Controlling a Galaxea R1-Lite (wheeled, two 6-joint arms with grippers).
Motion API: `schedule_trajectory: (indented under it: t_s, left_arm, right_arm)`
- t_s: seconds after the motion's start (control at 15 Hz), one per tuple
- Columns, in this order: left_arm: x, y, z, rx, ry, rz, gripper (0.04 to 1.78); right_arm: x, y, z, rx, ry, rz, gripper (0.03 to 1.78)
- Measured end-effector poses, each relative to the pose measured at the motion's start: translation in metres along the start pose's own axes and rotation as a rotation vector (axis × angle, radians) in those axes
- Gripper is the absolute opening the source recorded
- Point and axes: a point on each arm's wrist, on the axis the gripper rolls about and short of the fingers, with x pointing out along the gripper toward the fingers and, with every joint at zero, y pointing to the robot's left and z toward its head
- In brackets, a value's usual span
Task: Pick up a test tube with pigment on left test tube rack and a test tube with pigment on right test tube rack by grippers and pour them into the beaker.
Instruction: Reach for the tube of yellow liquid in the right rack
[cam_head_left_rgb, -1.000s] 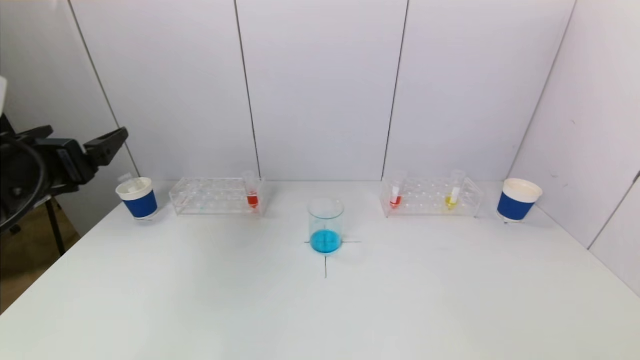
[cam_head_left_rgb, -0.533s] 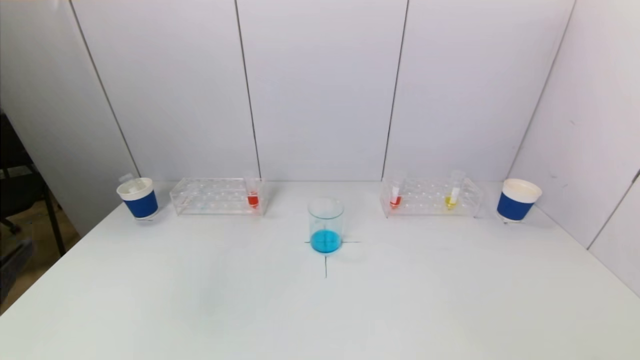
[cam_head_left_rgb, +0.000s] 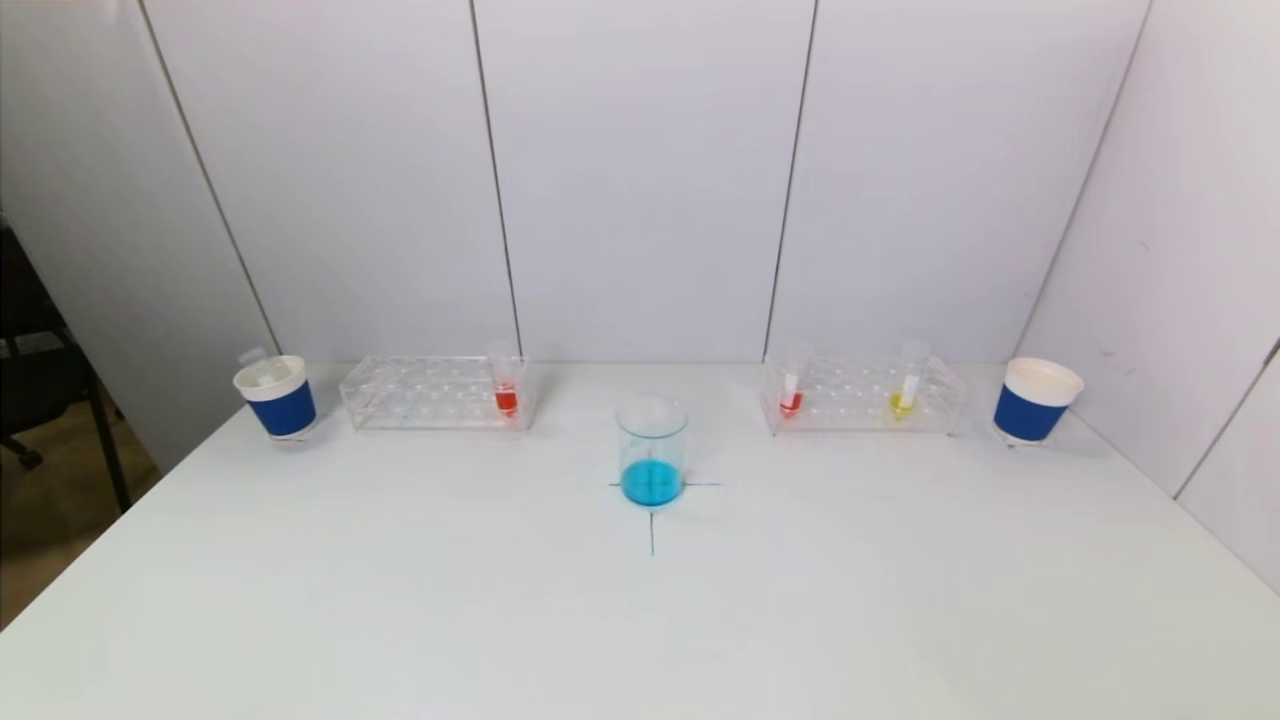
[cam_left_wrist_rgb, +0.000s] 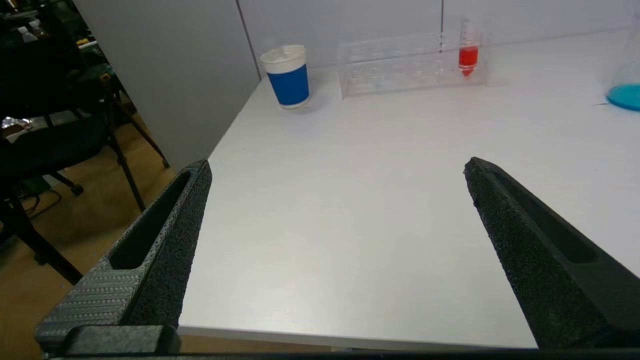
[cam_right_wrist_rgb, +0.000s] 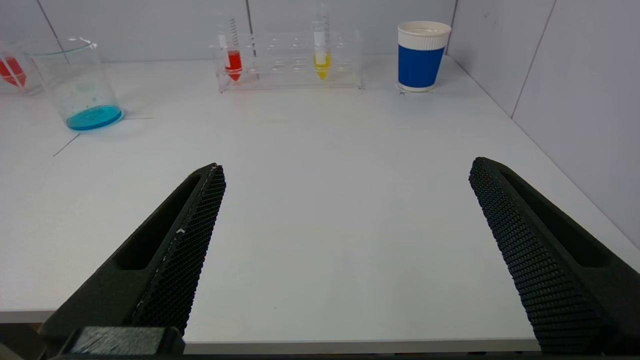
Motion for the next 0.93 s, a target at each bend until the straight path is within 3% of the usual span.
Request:
schedule_trajectory:
  t_s: [0.13, 0.27, 0.4, 0.93]
  left_arm:
    - [0.002, -0.003, -0.018, -0.018, 0.004, -0.015, 1.76]
    - [0.004, -0.006, -0.026, -0.074, -0.019, -0.085, 1.76]
    - [0.005, -0.009, -0.036, -0.101, 0.022, -0.141, 1.76]
    - [0.006, -0.010, -0.039, -0.133, 0.031, -0.138, 1.76]
  right_arm:
    - [0.000, 0.000, 0.000, 0.000, 0.000, 0.000, 1.77]
    - [0.000, 0.000, 0.000, 0.000, 0.000, 0.000, 1.77]
    - [0.000, 0.000, 0.000, 0.000, 0.000, 0.000, 1.77]
    - [0.000, 0.000, 0.000, 0.000, 0.000, 0.000, 1.77]
